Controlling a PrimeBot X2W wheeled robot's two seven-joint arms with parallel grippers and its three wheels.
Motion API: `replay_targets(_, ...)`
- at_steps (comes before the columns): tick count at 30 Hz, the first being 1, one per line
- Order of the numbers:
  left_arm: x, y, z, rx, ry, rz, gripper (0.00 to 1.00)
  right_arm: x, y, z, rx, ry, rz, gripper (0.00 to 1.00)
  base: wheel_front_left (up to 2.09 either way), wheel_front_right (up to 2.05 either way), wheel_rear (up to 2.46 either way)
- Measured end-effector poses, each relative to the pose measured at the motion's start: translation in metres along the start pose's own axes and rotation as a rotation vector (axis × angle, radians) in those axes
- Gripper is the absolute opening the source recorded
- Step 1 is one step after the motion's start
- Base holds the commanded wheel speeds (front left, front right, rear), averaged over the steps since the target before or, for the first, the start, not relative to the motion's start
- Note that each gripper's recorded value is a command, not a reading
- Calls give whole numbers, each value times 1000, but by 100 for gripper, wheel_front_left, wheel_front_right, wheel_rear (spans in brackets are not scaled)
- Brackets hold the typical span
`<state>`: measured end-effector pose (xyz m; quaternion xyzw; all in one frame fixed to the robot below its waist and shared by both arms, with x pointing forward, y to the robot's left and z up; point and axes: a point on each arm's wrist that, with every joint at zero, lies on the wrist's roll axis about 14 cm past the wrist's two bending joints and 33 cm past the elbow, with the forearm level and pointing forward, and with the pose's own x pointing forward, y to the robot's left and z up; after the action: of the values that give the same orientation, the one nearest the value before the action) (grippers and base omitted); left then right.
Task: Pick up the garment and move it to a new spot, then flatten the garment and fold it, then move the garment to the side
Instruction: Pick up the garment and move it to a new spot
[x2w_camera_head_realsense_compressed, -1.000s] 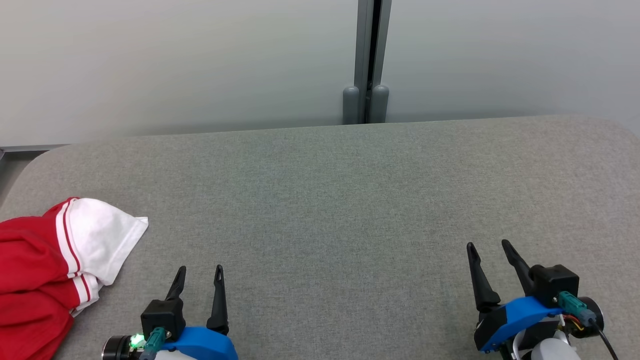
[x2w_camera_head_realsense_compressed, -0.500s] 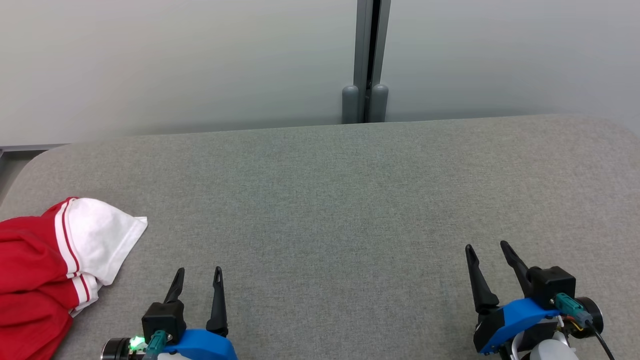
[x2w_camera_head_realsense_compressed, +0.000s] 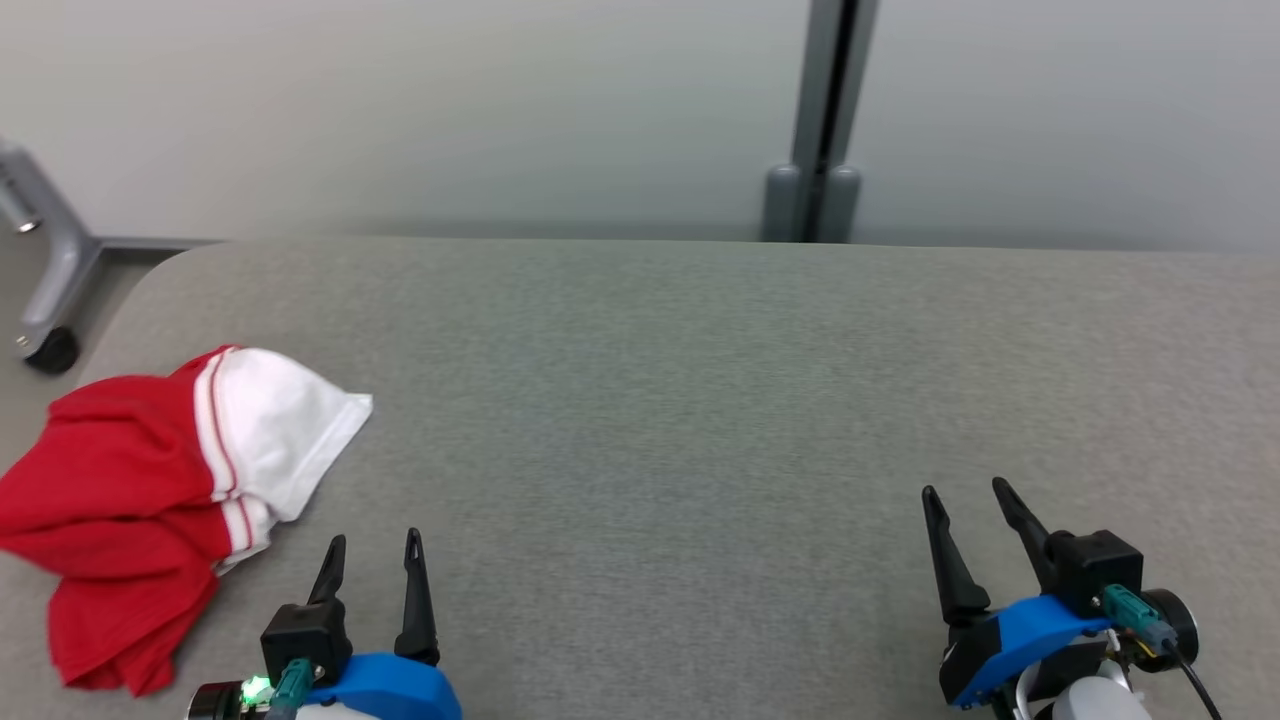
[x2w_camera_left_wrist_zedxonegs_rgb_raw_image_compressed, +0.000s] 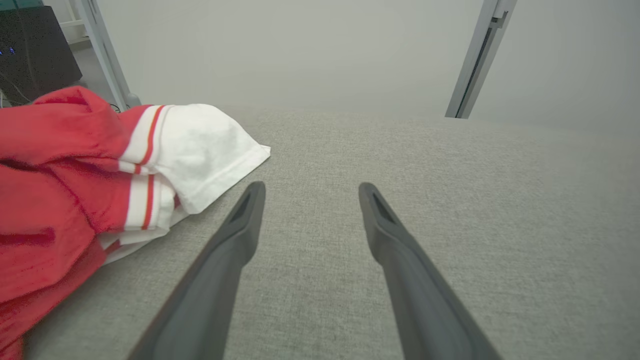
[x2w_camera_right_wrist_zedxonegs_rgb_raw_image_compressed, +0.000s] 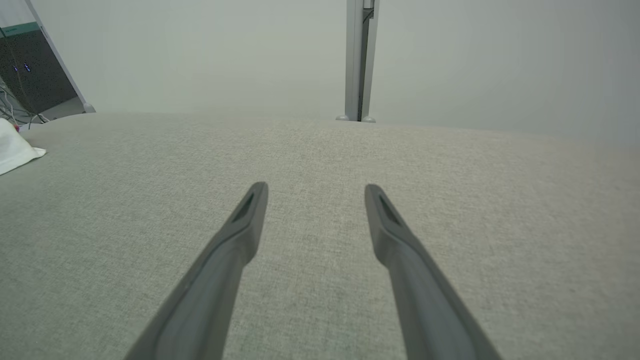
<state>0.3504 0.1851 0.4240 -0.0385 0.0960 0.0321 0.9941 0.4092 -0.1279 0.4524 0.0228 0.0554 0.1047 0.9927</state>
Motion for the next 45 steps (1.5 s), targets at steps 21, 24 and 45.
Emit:
replay_targets(21,-102,142,-27,-106,31,515,100,33,170,-15,-20,47,497,100,0,0,0)
replay_targets(24,-106,146,-28,-108,35,532,100,32,177,-19,-19,59,517,100,0,0,0)
replay_targets(45,18,172,62,44,-112,382,100,60,140,-58,-9,127,481,100,0,0,0)
